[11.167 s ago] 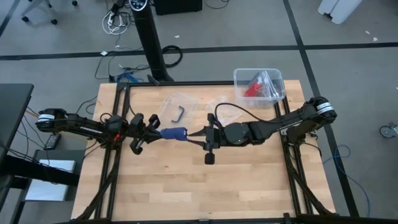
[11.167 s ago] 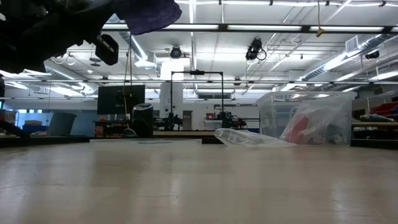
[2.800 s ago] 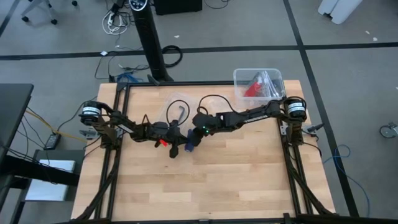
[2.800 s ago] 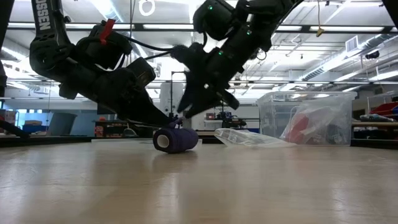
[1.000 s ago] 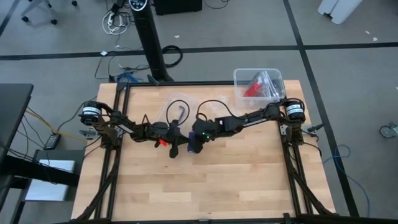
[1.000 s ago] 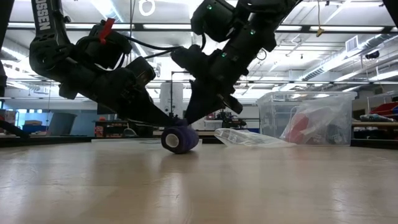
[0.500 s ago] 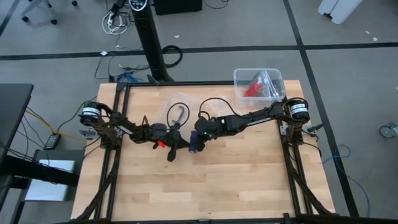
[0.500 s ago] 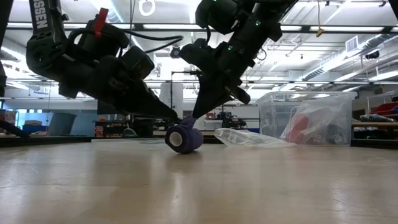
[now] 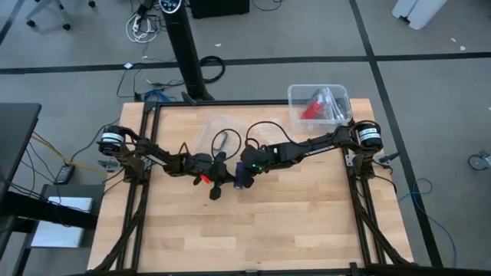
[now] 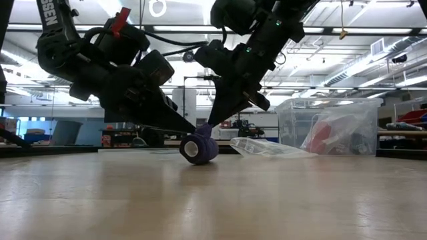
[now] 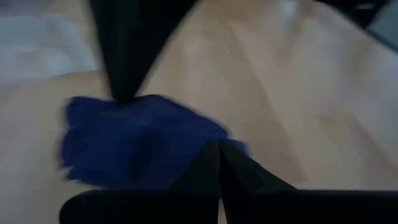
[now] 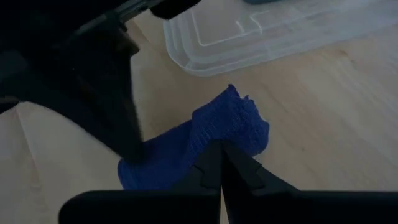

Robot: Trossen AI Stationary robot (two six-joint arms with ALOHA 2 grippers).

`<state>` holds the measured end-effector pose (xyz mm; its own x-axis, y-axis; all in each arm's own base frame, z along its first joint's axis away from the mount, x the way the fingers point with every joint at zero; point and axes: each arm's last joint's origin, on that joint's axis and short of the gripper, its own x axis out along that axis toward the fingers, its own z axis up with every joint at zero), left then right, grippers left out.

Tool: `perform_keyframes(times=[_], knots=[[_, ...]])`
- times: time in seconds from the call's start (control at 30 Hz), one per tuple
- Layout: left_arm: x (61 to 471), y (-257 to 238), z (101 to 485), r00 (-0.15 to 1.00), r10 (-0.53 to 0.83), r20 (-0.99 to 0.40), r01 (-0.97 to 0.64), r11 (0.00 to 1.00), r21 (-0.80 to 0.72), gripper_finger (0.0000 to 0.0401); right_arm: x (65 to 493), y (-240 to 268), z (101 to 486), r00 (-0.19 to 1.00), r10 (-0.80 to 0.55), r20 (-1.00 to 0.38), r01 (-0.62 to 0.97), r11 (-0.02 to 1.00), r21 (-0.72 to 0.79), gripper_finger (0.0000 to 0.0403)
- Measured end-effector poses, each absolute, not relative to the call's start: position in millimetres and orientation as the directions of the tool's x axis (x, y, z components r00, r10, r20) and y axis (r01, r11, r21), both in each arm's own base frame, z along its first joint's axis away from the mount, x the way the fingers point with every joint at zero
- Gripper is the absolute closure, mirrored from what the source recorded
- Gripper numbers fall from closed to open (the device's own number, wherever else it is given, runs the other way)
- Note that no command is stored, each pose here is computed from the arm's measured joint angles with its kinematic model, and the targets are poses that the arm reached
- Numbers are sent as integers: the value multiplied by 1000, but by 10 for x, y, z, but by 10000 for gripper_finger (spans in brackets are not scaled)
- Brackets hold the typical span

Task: Roll bandage
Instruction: Roll the blue bandage

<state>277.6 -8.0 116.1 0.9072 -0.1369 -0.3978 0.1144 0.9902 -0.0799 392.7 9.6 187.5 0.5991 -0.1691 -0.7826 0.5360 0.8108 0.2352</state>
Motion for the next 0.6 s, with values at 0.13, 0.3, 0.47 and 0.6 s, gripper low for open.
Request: perform_keyframes(times=[0.13,0.3,0.47,0.6], knots=[[2770,-121,1163,886,-251,-390,218,968,-127,382,3910,93,1862,582,-173,-795,541,812,219,403],[2764,-213,1165,875,-291,-387,278,956,-92,339,3906,93,1859,578,-175,-797,543,812,215,403],[2762,-324,1164,907,-143,-396,181,982,61,290,3906,93,1859,578,-176,-797,543,812,215,403],[2736,-462,1158,917,2,-398,94,970,222,264,3906,92,1859,578,-176,-797,543,812,214,403]])
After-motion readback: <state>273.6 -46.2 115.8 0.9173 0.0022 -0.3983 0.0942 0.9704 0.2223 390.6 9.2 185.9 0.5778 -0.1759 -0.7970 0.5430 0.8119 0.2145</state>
